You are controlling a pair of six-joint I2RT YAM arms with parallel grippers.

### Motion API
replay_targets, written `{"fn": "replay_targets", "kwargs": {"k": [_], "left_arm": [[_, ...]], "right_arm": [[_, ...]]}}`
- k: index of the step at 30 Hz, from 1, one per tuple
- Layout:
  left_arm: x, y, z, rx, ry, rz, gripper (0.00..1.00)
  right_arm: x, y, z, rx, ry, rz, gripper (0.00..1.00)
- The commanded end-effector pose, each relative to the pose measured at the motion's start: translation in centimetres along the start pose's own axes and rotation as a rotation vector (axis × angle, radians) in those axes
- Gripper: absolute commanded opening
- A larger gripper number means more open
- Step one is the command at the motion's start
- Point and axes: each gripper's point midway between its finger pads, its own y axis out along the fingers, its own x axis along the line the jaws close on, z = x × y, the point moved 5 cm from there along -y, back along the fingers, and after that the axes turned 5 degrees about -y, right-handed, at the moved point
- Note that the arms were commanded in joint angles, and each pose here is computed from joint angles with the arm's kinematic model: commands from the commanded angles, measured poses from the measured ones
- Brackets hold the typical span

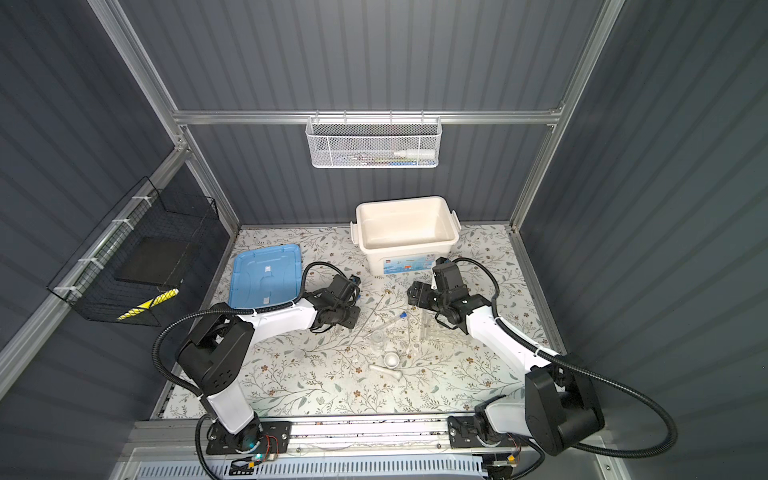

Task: Organize the chemistry lab equipment
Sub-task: 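Lower the left gripper and close it around the blue-capped test tube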

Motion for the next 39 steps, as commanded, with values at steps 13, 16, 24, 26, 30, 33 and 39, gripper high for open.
{"fn": "replay_targets", "kwargs": {"k": [13, 16, 24, 26, 30, 33, 39], "left_arm": [[0.2, 0.0, 2.3, 0.084, -0.005, -0.01, 0.38], [0.3, -0.1, 2.6, 0.091, -0.004, -0.01, 0.38], [0.5, -0.3, 3.9, 0.141, -0.006, -0.013, 0.36], [0.6, -0.4, 4.1, 0.144, -0.009, -0.013, 0.35], [0.5, -0.4, 4.3, 0.147, -0.009, -0.004, 0.34], [0.4, -0.3, 4.2, 0.15, -0.008, 0.006, 0.29], [0.1, -0.3, 3.9, 0.136, -0.011, 0.027, 0.21]], "right_arm": [[0.6, -0.6, -0.6, -0.007, -0.01, -0.011, 0.86], [0.6, -0.6, -0.6, -0.007, -0.011, -0.007, 0.86], [0.5, -0.6, -0.5, -0.002, -0.006, -0.008, 0.86], [0.5, -0.6, -0.5, 0.0, -0.005, -0.009, 0.86], [0.5, -0.6, -0.4, 0.002, -0.006, -0.008, 0.86], [0.6, -0.6, -0.5, 0.002, -0.006, -0.009, 0.86], [0.5, -0.5, -0.4, 0.007, -0.002, -0.002, 0.86]]}}
